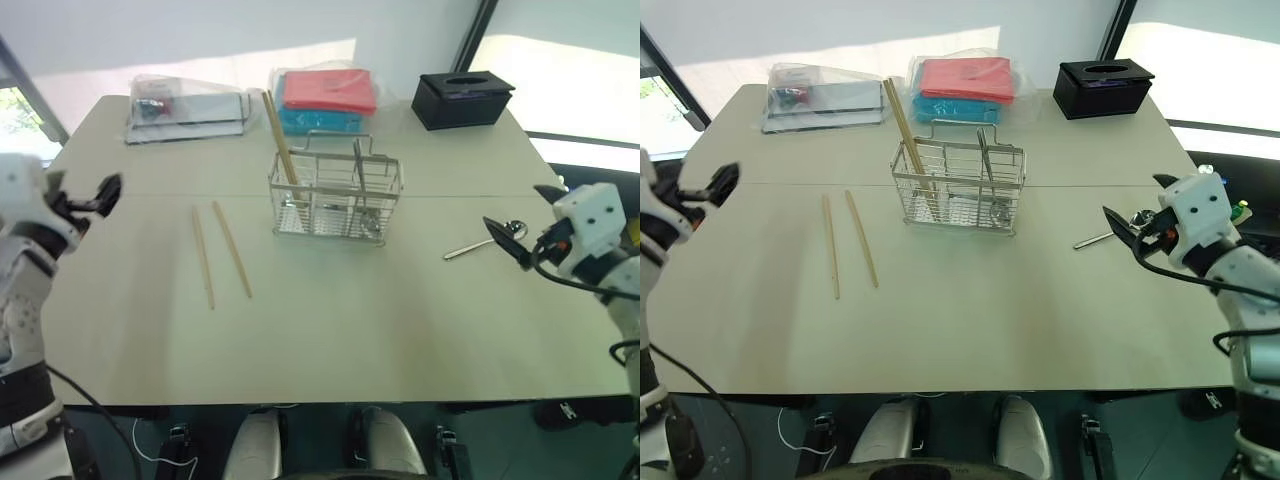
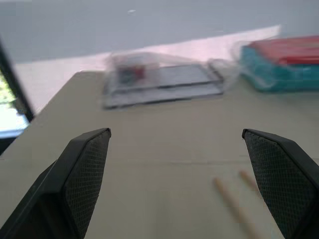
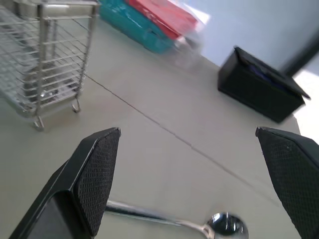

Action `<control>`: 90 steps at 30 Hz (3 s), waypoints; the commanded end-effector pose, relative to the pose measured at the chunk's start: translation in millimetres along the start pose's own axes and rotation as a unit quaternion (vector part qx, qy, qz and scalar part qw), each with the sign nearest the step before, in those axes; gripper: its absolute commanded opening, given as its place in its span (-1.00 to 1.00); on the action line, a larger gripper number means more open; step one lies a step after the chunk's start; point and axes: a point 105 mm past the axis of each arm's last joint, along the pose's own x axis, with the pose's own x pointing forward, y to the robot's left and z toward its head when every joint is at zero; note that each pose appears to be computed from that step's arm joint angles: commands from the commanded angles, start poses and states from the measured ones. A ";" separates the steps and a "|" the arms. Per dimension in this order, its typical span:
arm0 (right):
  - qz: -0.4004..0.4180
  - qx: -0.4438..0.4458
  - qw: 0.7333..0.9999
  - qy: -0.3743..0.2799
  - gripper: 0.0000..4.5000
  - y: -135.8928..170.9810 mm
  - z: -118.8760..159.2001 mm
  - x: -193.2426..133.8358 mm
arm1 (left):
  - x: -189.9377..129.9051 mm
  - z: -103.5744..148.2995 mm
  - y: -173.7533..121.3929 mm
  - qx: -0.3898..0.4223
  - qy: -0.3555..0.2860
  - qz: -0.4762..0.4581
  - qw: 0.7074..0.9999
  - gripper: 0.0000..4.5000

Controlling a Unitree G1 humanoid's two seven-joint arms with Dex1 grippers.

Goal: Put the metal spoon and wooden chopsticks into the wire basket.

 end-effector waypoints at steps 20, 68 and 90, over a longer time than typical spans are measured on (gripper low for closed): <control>0.394 -0.392 0.802 0.220 1.00 -4.9 -53.9 70.6 | -1.7 11.2 -193.3 0.091 0.071 -0.586 0.802 0.99; 0.435 -0.458 0.738 0.238 -0.42 19.6 -56.0 95.2 | -0.8 34.4 -190.5 0.073 0.044 -0.536 0.840 1.00; 0.408 -0.467 0.738 0.266 0.05 18.6 -62.6 104.4 | 1.6 39.6 -184.1 0.075 0.037 -0.517 0.852 1.00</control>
